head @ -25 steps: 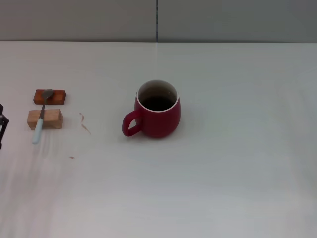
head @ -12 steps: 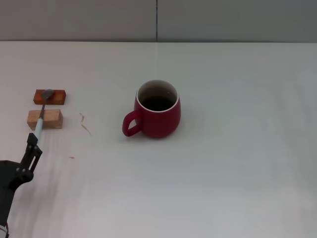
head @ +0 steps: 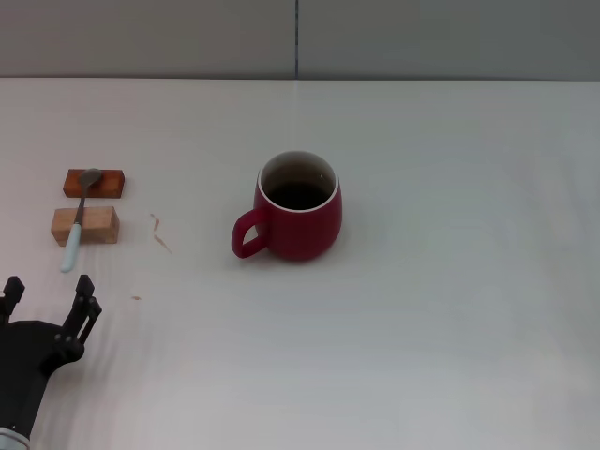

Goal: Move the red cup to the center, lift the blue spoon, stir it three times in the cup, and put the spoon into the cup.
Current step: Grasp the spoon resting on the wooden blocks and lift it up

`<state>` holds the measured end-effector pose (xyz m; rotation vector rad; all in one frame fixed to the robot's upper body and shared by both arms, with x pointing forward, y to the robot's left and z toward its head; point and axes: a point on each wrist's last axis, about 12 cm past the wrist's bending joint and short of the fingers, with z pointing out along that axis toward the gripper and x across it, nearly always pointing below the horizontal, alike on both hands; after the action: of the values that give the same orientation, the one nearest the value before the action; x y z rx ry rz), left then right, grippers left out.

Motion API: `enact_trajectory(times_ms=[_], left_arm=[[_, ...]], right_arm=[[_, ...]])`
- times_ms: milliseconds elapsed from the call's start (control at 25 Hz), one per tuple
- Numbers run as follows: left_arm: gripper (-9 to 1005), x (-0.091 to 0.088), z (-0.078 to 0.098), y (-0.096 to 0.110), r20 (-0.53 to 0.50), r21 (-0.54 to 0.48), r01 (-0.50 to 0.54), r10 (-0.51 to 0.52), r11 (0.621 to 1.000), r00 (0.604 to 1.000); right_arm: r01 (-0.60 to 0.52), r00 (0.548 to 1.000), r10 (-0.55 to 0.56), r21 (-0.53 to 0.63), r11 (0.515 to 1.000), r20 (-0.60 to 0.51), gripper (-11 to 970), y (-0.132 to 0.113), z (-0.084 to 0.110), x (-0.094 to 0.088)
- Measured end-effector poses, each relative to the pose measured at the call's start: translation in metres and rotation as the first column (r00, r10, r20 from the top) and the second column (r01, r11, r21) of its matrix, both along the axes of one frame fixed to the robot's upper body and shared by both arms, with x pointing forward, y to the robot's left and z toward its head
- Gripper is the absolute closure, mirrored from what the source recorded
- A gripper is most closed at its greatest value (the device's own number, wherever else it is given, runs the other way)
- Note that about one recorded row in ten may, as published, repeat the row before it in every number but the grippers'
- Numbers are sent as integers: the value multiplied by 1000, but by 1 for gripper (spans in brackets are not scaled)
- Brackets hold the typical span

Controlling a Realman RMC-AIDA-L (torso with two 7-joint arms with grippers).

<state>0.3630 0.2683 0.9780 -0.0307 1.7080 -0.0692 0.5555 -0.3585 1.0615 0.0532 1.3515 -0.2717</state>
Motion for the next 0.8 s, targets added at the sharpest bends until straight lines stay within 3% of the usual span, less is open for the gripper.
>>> enact_trajectory(times_ms=[800], left_arm=[[210, 27, -5, 6, -16, 46, 41, -41, 998, 999]], right_arm=[[4, 1000, -4, 1, 1000, 4, 259, -1, 0, -2]])
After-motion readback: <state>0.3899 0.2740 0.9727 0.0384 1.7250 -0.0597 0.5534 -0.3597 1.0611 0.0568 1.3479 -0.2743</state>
